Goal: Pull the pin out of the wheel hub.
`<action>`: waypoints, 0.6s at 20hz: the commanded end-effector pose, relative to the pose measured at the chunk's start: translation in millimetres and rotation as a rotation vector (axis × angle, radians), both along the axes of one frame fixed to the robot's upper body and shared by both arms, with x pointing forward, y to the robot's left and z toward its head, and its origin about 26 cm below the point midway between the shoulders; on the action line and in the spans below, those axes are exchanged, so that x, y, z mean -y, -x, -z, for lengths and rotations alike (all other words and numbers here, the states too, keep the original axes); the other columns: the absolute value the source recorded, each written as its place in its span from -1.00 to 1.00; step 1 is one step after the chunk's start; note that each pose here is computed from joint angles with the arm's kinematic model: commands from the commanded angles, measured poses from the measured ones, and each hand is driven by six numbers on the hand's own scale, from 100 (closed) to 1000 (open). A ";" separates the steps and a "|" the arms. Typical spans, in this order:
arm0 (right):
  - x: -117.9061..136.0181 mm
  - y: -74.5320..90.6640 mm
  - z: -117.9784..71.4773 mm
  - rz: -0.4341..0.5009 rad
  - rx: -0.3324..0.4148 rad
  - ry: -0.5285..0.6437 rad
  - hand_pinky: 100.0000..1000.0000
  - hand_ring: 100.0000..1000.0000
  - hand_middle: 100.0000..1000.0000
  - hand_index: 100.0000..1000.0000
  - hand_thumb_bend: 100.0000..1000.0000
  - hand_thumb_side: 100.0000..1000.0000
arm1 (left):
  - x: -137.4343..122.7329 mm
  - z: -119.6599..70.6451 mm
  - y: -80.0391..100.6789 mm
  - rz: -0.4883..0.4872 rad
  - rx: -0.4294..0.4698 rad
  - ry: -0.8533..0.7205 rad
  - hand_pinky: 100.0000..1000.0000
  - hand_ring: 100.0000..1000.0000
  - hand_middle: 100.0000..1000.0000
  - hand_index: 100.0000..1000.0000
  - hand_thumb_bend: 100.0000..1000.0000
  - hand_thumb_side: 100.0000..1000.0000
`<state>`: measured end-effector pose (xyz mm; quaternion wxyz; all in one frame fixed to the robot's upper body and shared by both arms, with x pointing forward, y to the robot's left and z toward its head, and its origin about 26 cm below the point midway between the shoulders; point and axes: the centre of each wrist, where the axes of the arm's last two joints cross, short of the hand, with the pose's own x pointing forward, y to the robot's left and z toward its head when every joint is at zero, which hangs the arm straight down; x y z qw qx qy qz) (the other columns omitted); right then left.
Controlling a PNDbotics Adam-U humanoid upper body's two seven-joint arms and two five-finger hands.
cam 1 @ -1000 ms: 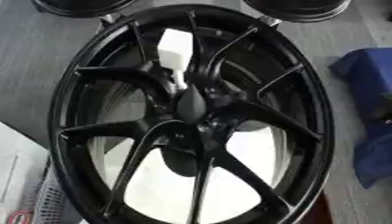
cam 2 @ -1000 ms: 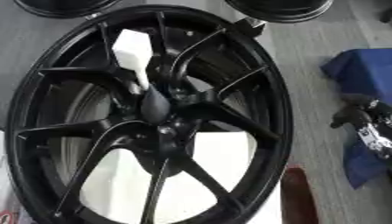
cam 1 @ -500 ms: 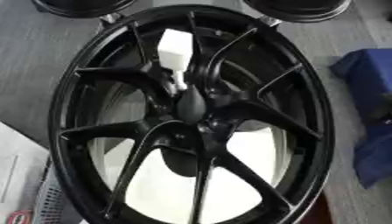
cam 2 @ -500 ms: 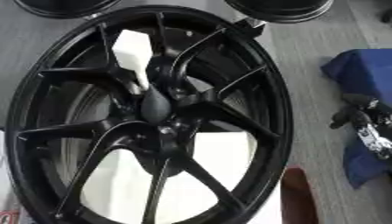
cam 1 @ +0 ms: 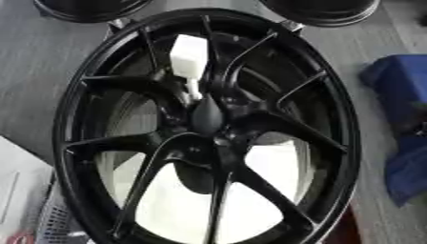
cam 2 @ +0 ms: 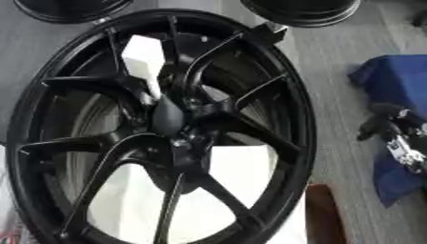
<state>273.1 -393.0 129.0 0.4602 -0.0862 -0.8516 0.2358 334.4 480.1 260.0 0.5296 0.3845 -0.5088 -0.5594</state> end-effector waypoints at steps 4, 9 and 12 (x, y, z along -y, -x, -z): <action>3.3 0.6 -9.2 -0.001 0.017 0.030 0.44 0.06 0.05 0.62 -1.00 0.19 | 12.4 -25.4 6.5 0.056 0.464 0.645 0.59 0.49 0.27 0.55 -1.00 0.09; 1.7 -0.5 -10.7 -0.011 0.023 0.025 0.44 0.06 0.05 0.62 -1.00 0.18 | 55.1 -25.3 8.5 0.132 0.519 1.075 0.58 0.46 0.23 0.53 -1.00 0.44; 0.7 -1.0 -12.7 -0.017 0.033 0.018 0.44 0.06 0.05 0.62 -1.00 0.17 | 82.7 -23.7 13.1 0.188 0.484 1.182 0.58 0.47 0.26 0.55 -1.00 0.47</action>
